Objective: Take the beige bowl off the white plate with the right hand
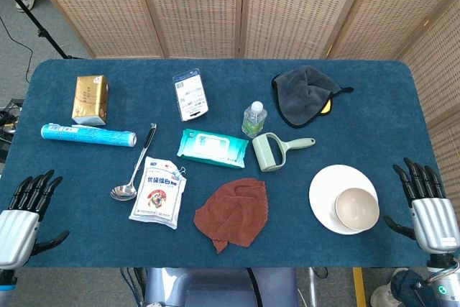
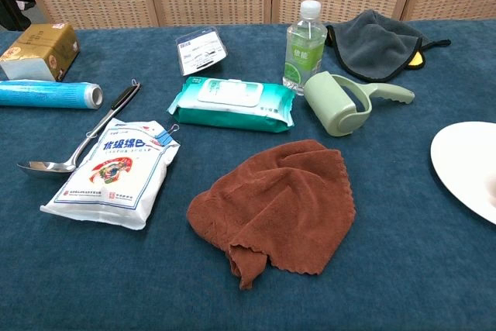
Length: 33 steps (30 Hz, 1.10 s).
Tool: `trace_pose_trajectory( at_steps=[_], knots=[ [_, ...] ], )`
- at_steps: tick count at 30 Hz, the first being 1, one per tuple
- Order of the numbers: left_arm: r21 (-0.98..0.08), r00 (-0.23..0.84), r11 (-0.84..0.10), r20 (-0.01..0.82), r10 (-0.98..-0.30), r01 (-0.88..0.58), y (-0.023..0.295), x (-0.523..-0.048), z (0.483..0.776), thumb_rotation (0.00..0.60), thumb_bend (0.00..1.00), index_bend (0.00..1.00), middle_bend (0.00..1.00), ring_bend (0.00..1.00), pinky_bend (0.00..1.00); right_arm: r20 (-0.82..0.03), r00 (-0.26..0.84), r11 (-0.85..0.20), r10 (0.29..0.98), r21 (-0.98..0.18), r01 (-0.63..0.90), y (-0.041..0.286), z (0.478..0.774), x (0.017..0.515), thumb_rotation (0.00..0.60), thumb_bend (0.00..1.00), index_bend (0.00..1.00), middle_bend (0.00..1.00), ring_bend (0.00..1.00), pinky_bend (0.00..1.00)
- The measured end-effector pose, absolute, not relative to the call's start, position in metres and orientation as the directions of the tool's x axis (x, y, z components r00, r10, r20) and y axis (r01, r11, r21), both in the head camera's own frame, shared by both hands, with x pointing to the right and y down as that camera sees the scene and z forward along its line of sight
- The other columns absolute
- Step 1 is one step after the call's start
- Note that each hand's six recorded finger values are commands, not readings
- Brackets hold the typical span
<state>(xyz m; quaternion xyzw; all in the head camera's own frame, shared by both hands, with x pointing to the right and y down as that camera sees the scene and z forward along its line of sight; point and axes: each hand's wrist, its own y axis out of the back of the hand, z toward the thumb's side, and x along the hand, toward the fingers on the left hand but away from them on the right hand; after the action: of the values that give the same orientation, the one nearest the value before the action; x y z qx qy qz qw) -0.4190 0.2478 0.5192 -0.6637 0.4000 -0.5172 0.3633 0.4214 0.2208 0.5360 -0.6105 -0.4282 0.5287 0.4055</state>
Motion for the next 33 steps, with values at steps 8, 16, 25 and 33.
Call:
trace_pose_trajectory(
  at_steps=[8,16,25,33],
  knots=[
    [-0.896,0.144,-0.415,0.395,-0.907,-0.157,0.248,-0.419,0.519,0.600,0.12,0.00,0.00,0.00,0.00,-0.302,0.092,-0.311,0.949,-0.944,0.108,0.221,0.536,0.418,0.600,0.00,0.24,0.00,0.00,0.00],
    [-0.895,0.146,-0.419,0.399,-0.905,-0.154,0.247,-0.418,0.521,0.600,0.12,0.00,0.00,0.00,0.00,-0.335,0.216,-0.376,0.917,-0.908,0.188,0.225,0.548,0.401,0.600,0.14,0.44,0.00,0.00,0.00],
    [-0.893,0.145,-0.420,0.399,-0.905,-0.162,0.246,-0.419,0.520,0.600,0.12,0.00,0.00,0.00,0.00,-0.412,0.273,-0.468,0.869,-0.863,0.187,0.237,0.574,0.388,0.600,0.21,0.47,0.00,0.00,0.00],
    [-0.892,0.141,-0.418,0.398,-0.907,-0.172,0.244,-0.421,0.518,0.600,0.12,0.00,0.00,0.00,0.00,-0.465,0.282,-0.520,0.839,-0.839,0.163,0.244,0.593,0.383,0.600,0.35,0.48,0.00,0.00,0.00]
  ],
)
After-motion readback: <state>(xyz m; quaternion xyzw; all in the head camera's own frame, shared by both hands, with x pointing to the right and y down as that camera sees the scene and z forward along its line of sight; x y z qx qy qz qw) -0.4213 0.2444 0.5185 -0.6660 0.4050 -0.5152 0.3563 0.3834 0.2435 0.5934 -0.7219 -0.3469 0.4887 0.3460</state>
